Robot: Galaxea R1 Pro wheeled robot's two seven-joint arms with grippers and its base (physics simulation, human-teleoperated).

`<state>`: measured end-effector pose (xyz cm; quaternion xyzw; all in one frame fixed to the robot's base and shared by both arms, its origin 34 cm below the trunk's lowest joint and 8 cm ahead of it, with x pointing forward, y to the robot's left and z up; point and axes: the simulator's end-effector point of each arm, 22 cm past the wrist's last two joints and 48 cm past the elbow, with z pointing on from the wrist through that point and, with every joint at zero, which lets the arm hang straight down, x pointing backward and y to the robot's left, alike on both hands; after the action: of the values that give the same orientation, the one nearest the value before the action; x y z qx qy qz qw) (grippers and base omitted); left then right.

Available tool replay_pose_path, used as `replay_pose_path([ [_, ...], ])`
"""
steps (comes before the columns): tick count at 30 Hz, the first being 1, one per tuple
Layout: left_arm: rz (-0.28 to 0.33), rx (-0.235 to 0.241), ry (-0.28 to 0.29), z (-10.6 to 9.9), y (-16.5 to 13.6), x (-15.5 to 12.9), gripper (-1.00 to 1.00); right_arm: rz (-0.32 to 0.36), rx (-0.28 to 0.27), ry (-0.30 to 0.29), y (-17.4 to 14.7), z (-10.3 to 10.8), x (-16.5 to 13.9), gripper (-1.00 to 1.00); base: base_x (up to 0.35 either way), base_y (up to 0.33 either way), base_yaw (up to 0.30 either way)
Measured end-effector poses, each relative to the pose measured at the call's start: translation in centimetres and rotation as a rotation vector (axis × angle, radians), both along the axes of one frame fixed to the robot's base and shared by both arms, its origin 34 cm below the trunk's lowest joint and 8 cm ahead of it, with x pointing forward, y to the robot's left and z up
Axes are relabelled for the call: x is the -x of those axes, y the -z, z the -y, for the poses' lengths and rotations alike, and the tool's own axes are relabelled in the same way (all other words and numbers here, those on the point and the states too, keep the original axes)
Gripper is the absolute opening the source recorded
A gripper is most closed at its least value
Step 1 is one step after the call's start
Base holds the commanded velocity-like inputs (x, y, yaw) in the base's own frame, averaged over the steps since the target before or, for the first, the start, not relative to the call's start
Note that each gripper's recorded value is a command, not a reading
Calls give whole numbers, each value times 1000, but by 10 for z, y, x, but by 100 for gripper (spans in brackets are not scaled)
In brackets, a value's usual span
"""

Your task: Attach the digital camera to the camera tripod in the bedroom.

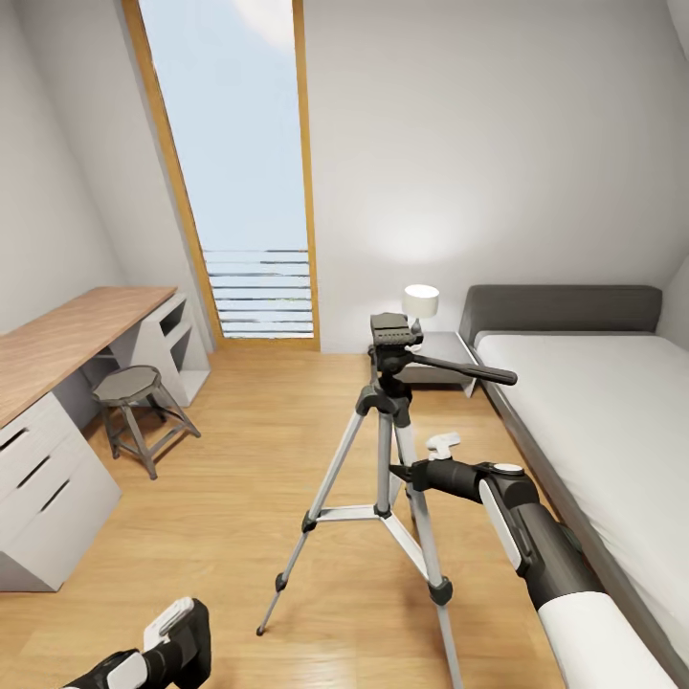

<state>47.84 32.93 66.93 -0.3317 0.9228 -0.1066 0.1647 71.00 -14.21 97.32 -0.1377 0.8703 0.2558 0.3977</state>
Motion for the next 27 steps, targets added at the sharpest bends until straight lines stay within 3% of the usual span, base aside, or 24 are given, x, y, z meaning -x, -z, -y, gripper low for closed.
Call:
replay_pose_path([
  [10,-31,0,-10,3,5,11,-100,5,9,-5,0,0,0,-100,0,0,0],
  [20,-116,-81,-36,-13,13,32,-100,5,9,-5,0,0,0,-100,0,0,0],
  [27,-104,-80,-18,10,17,33,-100,5,9,-4,0,0,0,-100,0,0,0],
])
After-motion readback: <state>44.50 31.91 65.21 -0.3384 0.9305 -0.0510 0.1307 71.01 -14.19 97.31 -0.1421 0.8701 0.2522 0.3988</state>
